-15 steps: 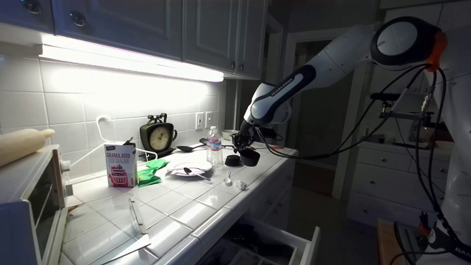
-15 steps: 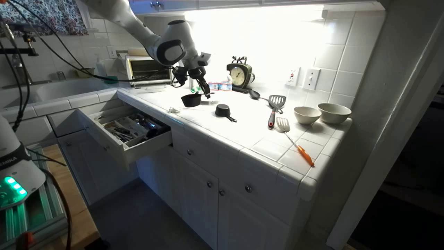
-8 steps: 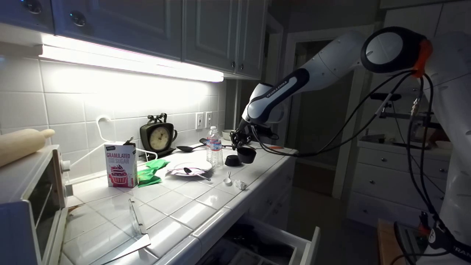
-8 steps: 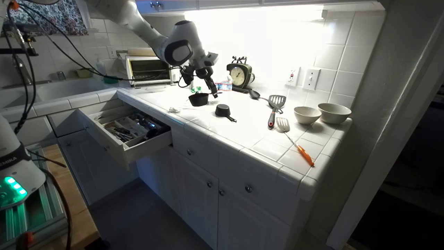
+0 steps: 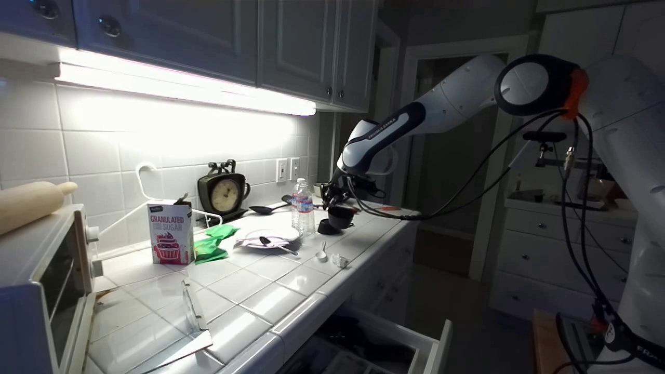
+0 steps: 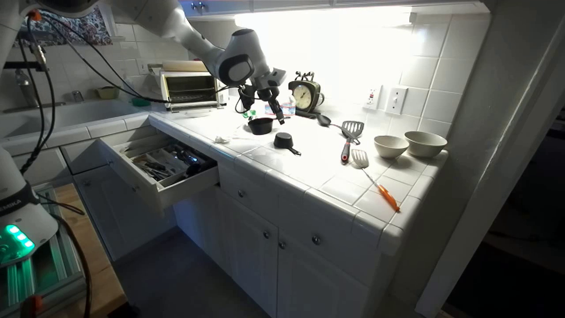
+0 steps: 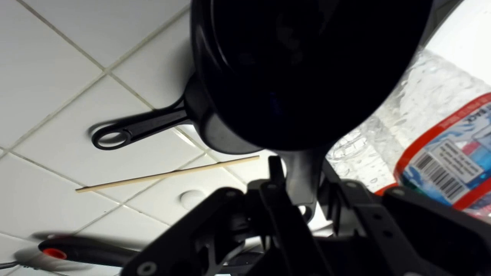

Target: Stack the black measuring cups together.

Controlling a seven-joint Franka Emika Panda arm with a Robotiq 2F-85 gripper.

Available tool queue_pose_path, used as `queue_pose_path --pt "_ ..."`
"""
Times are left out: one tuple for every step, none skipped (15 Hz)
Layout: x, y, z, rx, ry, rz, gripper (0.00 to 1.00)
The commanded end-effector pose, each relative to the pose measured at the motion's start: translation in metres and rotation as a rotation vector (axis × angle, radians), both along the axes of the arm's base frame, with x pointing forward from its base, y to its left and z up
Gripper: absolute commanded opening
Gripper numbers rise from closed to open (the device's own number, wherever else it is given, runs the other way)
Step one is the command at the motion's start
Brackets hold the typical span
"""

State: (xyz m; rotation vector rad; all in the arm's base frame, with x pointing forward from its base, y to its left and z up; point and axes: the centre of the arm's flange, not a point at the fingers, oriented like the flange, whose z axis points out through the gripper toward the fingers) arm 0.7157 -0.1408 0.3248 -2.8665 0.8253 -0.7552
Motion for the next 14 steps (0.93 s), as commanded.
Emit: queue_pose_path --pt "0.022 -0.014 0.003 0.025 -0.030 0.010 0.06" --pt "0.024 -0.017 0.004 0.024 -0.036 0.014 0.06" --pt "0.026 -0.020 0.004 0.025 -0.042 0.020 0.06" --pt "0.028 -0.022 0.005 0.026 -0.049 0.028 0.06" --pt "0.031 -0.023 0.004 0.027 -0.052 0.034 0.06" --pt "0.033 -0.025 0.004 0.028 -0.055 0.039 0.06" --pt "0.035 -0.026 0.003 0.028 -0.057 0.044 0.06" --pt "0.037 -0.028 0.002 0.027 -0.058 0.050 0.06" --pt "0.039 -0.029 0.002 0.025 -0.060 0.056 0.06" --pt "0.040 -0.029 0.001 0.022 -0.061 0.063 0.06" --pt "0.041 -0.030 0.001 0.015 -0.067 0.072 0.06" --pt "0.043 -0.030 0.000 0.011 -0.069 0.077 0.06" --pt "0.045 -0.031 -0.001 0.004 -0.068 0.084 0.06" --pt "0.047 -0.031 -0.001 0.000 -0.070 0.089 0.06"
